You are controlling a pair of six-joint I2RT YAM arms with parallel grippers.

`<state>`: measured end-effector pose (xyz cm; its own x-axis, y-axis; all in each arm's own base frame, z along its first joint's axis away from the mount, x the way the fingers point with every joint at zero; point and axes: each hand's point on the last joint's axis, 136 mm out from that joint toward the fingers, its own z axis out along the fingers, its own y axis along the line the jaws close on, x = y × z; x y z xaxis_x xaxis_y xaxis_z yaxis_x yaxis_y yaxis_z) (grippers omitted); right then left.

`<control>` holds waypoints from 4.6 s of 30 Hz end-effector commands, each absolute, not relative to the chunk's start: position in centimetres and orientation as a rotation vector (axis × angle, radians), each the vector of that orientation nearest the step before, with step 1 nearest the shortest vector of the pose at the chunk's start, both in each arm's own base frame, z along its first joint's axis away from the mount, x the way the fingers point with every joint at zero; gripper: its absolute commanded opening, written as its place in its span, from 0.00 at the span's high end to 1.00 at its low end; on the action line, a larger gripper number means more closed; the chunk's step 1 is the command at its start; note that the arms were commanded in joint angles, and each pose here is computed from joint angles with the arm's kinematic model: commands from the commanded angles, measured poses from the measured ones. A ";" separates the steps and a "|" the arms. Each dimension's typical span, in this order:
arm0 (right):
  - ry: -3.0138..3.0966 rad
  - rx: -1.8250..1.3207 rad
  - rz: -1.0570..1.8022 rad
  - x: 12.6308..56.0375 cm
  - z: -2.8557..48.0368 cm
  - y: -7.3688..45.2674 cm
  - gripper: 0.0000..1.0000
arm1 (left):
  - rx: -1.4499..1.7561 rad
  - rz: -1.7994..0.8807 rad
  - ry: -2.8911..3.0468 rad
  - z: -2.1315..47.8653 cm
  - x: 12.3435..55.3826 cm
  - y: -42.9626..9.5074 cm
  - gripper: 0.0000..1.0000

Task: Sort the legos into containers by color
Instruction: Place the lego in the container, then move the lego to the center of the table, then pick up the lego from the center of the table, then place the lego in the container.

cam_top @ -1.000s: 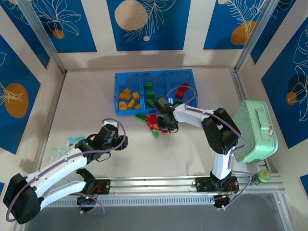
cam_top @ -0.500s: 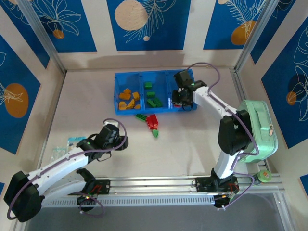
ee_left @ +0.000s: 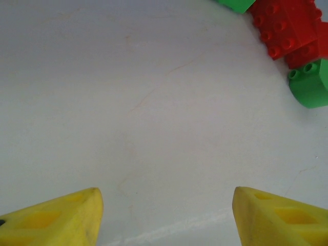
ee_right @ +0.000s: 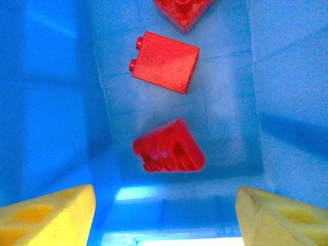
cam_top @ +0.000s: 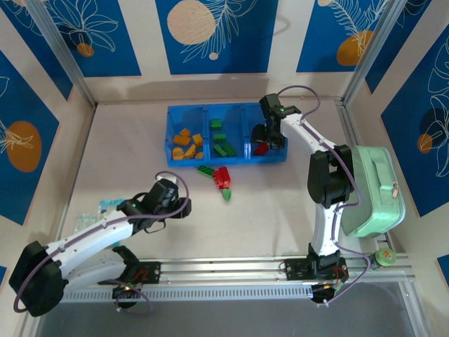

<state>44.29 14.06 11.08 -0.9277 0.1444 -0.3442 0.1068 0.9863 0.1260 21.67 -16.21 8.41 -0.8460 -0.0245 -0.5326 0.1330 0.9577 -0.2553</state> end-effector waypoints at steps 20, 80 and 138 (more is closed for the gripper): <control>2.614 0.137 0.319 31.7 15.7 13.8 0.32 | 0.018 -0.476 2.627 7.1 34.8 -21.9 0.29; 2.578 0.284 0.363 24.5 12.7 10.7 0.37 | 0.413 -0.203 2.864 3.2 30.3 -21.0 0.23; 2.580 0.326 0.439 21.2 11.4 9.7 0.38 | 0.462 -0.239 2.576 16.4 46.0 -30.4 0.23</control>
<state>21.80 9.38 11.43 -0.8386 0.3031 -0.4527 0.1470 0.9260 0.3477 46.72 -31.36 14.88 -0.8223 0.2578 -0.5073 0.3572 0.9278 -0.1075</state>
